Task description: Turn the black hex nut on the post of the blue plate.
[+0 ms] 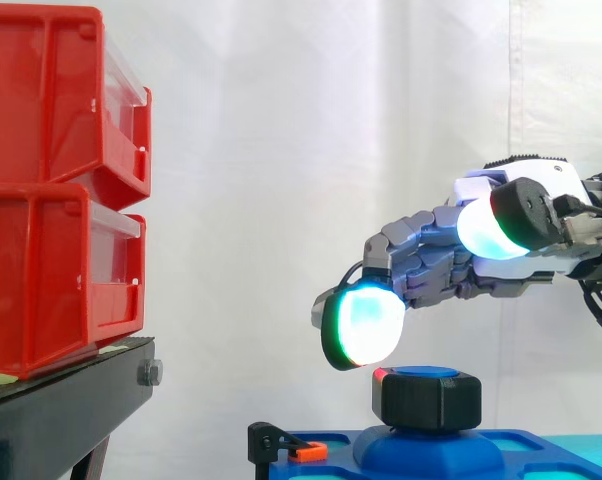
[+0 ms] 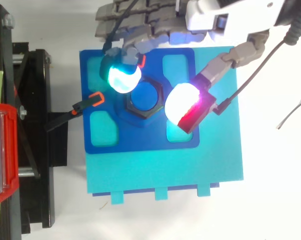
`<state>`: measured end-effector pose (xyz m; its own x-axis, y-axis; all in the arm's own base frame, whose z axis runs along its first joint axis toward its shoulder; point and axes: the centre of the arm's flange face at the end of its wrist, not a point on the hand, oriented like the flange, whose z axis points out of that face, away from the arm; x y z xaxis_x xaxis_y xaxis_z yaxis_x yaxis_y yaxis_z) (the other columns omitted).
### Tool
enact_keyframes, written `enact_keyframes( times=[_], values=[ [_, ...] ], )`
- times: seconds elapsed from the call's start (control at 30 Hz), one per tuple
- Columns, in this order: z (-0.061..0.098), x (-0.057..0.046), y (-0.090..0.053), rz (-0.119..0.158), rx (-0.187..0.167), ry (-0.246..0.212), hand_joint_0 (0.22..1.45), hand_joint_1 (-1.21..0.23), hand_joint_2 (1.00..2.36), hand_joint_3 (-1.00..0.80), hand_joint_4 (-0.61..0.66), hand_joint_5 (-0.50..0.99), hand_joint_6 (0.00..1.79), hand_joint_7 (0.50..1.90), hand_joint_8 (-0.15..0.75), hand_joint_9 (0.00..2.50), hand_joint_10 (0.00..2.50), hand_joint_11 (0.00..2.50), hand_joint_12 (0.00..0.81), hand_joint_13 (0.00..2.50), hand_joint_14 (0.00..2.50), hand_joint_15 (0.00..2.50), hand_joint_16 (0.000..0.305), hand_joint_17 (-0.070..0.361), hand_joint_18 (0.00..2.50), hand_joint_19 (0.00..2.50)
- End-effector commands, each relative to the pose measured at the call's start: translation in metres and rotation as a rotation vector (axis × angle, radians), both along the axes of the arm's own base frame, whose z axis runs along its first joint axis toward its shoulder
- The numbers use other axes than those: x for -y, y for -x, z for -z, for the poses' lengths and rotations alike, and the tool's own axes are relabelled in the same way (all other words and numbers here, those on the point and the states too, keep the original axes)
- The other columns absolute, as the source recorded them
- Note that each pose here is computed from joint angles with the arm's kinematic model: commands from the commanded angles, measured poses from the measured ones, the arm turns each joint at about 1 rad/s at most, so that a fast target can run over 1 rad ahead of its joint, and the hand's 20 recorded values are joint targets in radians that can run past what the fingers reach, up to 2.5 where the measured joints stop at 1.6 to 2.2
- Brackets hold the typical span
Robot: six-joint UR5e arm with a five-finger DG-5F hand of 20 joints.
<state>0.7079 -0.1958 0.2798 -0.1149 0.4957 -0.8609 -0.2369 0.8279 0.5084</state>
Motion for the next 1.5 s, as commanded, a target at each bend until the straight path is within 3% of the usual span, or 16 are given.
enact_keyframes(
  times=[0.0,0.13,0.17,0.27,0.4,0.63,0.7,0.8,0.9,1.07,1.47],
  values=[
    [0.0,0.008,0.004,-0.009,0.0,0.001,0.52,-0.3,1.0,-0.5,0.26,-0.19,0.5,0.89,0.26,0.34,0.0,0.0,0.343,0.24,0.0,0.04,0.046,0.104,0.13,0.22],
    [0.0,0.011,0.005,-0.014,0.002,0.001,0.52,-0.29,1.0,-0.5,0.26,-0.19,0.5,0.87,0.259,0.33,0.0,0.0,0.341,0.21,0.0,0.02,0.047,0.105,0.12,0.21],
    [-0.002,0.012,0.005,-0.015,0.006,0.001,0.51,-0.29,1.0,-0.5,0.24,-0.2,0.5,0.84,0.251,0.28,0.0,0.0,0.353,0.06,0.0,0.0,0.049,0.109,0.0,0.2],
    [-0.012,0.011,0.0,-0.023,0.025,0.004,0.5,-0.27,1.0,-0.5,0.21,-0.21,0.5,0.8,0.239,0.18,0.0,0.0,0.358,0.0,0.0,0.0,0.05,0.112,0.0,0.16],
    [-0.016,0.001,-0.005,-0.031,0.032,0.006,0.5,-0.26,1.0,-0.5,0.2,-0.22,0.5,0.75,0.226,0.1,0.0,0.0,0.36,0.0,0.0,0.0,0.051,0.114,0.0,0.12],
    [-0.017,-0.019,-0.015,-0.008,0.043,0.004,0.49,-0.24,1.0,-0.5,0.17,-0.24,0.5,0.73,0.213,0.0,0.0,0.0,0.358,0.0,0.0,0.0,0.05,0.113,0.0,0.12],
    [-0.015,-0.036,-0.018,-0.001,0.029,0.004,0.49,-0.24,1.0,-0.5,0.17,-0.24,0.5,0.73,0.212,0.0,0.0,0.0,0.358,0.0,0.0,0.0,0.05,0.113,0.0,0.12],
    [-0.014,-0.046,-0.021,0.005,0.018,0.002,0.49,-0.24,1.0,-0.5,0.17,-0.24,0.5,0.73,0.213,0.0,0.0,0.0,0.358,0.0,0.0,0.0,0.05,0.112,0.0,0.12],
    [-0.003,-0.057,-0.019,0.005,0.0,0.001,0.49,-0.24,1.0,-0.5,0.17,-0.24,0.5,0.73,0.213,0.0,0.0,0.0,0.361,0.0,0.0,0.0,0.05,0.112,0.0,0.13],
    [0.016,-0.065,-0.016,0.012,0.01,-0.014,0.49,-0.23,1.0,-0.5,0.18,-0.24,0.5,0.73,0.212,0.0,0.0,0.0,0.363,0.0,0.0,0.0,0.05,0.112,0.0,0.12],
    [0.018,-0.07,-0.016,0.018,0.005,-0.016,0.5,-0.22,1.0,-0.5,0.18,-0.24,0.5,0.77,0.214,0.0,0.0,0.0,0.362,0.0,0.0,0.0,0.05,0.113,0.0,0.13]
  ],
)
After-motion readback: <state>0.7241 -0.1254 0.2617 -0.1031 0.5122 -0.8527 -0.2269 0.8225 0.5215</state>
